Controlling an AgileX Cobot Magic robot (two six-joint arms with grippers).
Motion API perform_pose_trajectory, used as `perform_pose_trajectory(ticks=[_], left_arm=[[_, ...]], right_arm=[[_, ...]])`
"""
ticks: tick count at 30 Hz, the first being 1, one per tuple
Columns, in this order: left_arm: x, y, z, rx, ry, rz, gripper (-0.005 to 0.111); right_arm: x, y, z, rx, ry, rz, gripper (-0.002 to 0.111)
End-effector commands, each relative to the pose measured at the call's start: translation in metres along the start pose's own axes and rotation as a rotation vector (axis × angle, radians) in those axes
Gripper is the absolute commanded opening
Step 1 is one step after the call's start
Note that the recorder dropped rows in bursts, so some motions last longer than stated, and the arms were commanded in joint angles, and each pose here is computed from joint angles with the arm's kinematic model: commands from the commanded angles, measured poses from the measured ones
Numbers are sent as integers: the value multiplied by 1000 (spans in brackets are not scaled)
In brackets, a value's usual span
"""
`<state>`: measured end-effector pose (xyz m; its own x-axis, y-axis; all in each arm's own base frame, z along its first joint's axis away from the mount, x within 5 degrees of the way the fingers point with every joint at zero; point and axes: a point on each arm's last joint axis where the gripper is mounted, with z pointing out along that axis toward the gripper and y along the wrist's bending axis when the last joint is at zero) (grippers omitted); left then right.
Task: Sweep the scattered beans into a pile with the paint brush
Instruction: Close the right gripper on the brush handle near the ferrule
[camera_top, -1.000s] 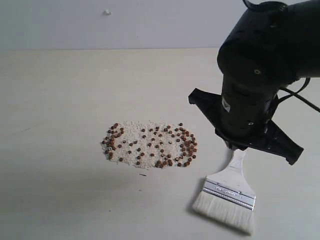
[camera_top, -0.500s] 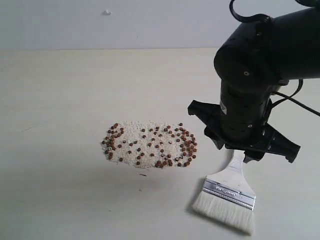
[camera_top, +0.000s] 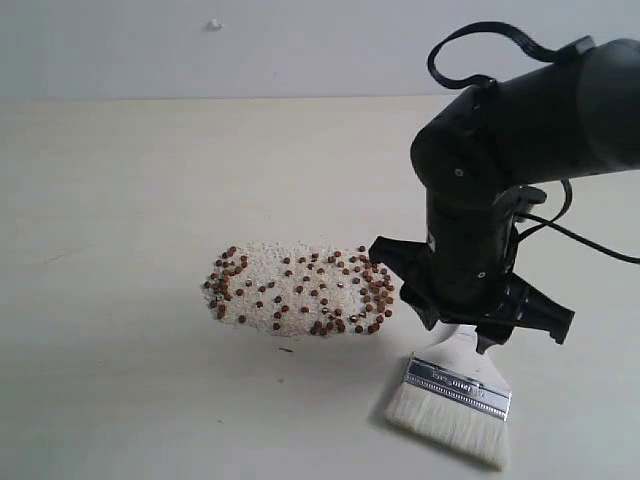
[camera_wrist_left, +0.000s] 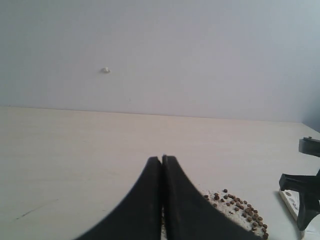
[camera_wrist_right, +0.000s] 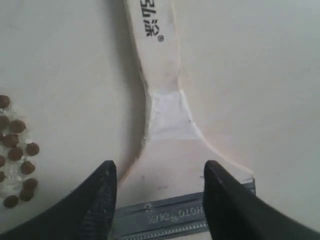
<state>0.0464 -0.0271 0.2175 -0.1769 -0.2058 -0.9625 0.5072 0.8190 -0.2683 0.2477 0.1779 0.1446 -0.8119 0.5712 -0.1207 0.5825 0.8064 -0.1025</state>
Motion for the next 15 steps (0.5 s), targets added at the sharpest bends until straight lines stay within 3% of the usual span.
perform_pose_trajectory(ticks=[1, 15], left_arm=[[1, 1, 0, -3, -2, -1, 0], [1, 1, 0, -3, -2, -1, 0]], right_arm=[[-5, 2, 4, -12, 3, -2, 57], [-23, 0, 8, -43, -4, 4, 60]])
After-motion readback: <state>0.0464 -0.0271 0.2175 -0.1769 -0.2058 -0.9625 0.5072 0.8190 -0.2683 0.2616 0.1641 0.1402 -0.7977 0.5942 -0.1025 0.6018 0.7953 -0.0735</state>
